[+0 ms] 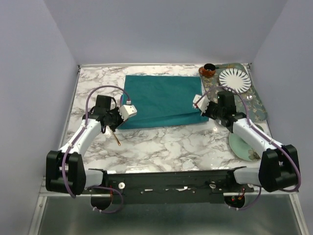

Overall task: Fold the napkin into a case and place the utensils inside
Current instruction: Flatten out the crumpled napkin at the center of the board, then pick up the flattened napkin from the center of the board.

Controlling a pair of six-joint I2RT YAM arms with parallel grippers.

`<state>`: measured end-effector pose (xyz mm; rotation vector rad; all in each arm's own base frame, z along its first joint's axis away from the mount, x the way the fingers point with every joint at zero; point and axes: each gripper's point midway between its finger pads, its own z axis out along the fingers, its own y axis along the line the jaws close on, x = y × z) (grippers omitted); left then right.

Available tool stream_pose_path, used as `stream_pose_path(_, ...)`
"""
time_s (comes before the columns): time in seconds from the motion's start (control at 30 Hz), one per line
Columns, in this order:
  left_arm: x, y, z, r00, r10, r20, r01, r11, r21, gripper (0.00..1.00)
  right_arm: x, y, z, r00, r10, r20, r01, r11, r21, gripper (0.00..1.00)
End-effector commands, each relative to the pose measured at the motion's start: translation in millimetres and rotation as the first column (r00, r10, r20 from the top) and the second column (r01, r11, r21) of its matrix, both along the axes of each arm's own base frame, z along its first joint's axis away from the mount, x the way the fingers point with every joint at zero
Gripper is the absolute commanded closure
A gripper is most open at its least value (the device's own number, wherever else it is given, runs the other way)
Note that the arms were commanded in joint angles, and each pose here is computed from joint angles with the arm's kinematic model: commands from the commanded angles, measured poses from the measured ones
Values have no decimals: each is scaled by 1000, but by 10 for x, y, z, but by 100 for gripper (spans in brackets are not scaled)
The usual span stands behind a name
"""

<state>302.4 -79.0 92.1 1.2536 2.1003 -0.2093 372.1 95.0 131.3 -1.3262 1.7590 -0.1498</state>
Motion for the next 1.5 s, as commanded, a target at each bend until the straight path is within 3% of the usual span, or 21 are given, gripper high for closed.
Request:
stream_pose_path(0.0, -608, -9, -191, 981, -163, -107, 167, 985, 29, 100, -548, -108, -371, 987, 107, -118, -119, 988, -98, 99)
stream_pose_path(0.33, -1386, -44, -442, 895, -423, -137, 440, 889, 129, 97, -1480, -120, -629, 907, 345, -240, -387, 908, -159, 97)
stream_pose_path(0.4, -1524, -84, -501, 863, -485, -142, 503, 853, 143, 87, -1654, -104, -652, 877, 424, -226, -467, 864, -189, 93)
stream_pose_path(0.47, -1603, -106, -483, 838, -533, -114, 545, 822, 164, 69, -1898, -108, -772, 824, 505, -258, -557, 805, -206, 75)
stream_pose_path(0.5, -1667, -143, -496, 816, -568, -108, 578, 799, 168, 54, -1956, -98, -734, 812, 538, -226, -581, 782, -228, 64)
stream_pose_path(0.53, -1692, -159, -451, 809, -583, -77, 587, 790, 178, 46, -2090, -105, -781, 785, 567, -248, -616, 756, -222, 36)
stream_pose_path(0.6, -1686, -187, -369, 805, -593, -39, 588, 786, 192, 32, -2189, -105, -789, 751, 621, -224, -660, 707, -255, 14)
stream_pose_path(0.63, -1685, -199, -303, 805, -593, -16, 583, 787, 202, 30, -2190, -108, -709, 762, 623, -177, -646, 712, -276, 5)
stream_pose_path(0.7, -1577, -209, -114, 846, -532, 21, 518, 831, 202, 31, -2156, -119, -621, 795, 591, -137, -604, 748, -277, 2)
stream_pose_path(0.83, -1428, -356, 104, 905, -423, -43, 425, 899, 109, 37, -1869, -165, -253, 892, 429, -142, -451, 863, -229, 4)
stream_pose_path(0.87, -1380, -395, 135, 917, -395, -55, 398, 914, 80, 38, -1816, -163, -329, 909, 337, -246, -381, 911, -159, 5)
stream_pose_path(0.93, -1194, -543, 217, 942, -323, -87, 323, 946, -10, 39, -1627, -104, -213, 916, 244, -317, -287, 953, -97, 6)
stream_pose_path(0.97, -1098, -569, 251, 952, -288, -101, 285, 958, -41, 39, -1414, -5, 110, 938, 165, -305, -180, 983, -22, 6)
stream_pose_path(1.0, -947, -513, 284, 970, -214, -116, 206, 976, -75, 39, -1297, 50, 19, 906, 127, -404, -139, 990, 0, 6)
stream_pose_path(1.1, -432, -485, 491, 981, -44, -188, 5, 979, -203, 40, -830, 248, 379, 890, 40, -455, 19, 992, 125, 6)
stream_pose_path(1.2, 246, -378, 736, 972, 144, -184, -190, 945, -266, 41, -229, 252, 838, 914, -69, -401, 167, 963, 214, 8)
stream_pose_path(1.27, 780, -207, 892, 946, 293, -140, -323, 895, -307, 41, 116, 244, 713, 869, -139, -474, 280, 929, 241, 11)
stream_pose_path(1.3, 935, -179, 927, 935, 328, -131, -353, 878, -324, 38, 387, 198, 957, 885, -174, -431, 315, 906, 282, 12)
stream_pose_path(1.37, 1371, -112, 1006, 903, 410, -128, -427, 825, -370, 38, 726, 176, 750, 833, -244, -497, 419, 864, 278, 16)
stream_pose_path(1.43, 1755, -54, 1004, 879, 463, -117, -470, 798, -377, 39, 1059, 148, 945, 843, -282, -458, 452, 832, 320, 17)
stream_pose_path(1.47, 1875, -40, 985, 870, 479, -115, -484, 787, -382, 41, 1213, 155, 702, 809, -302, -504, 493, 815, 303, 19)
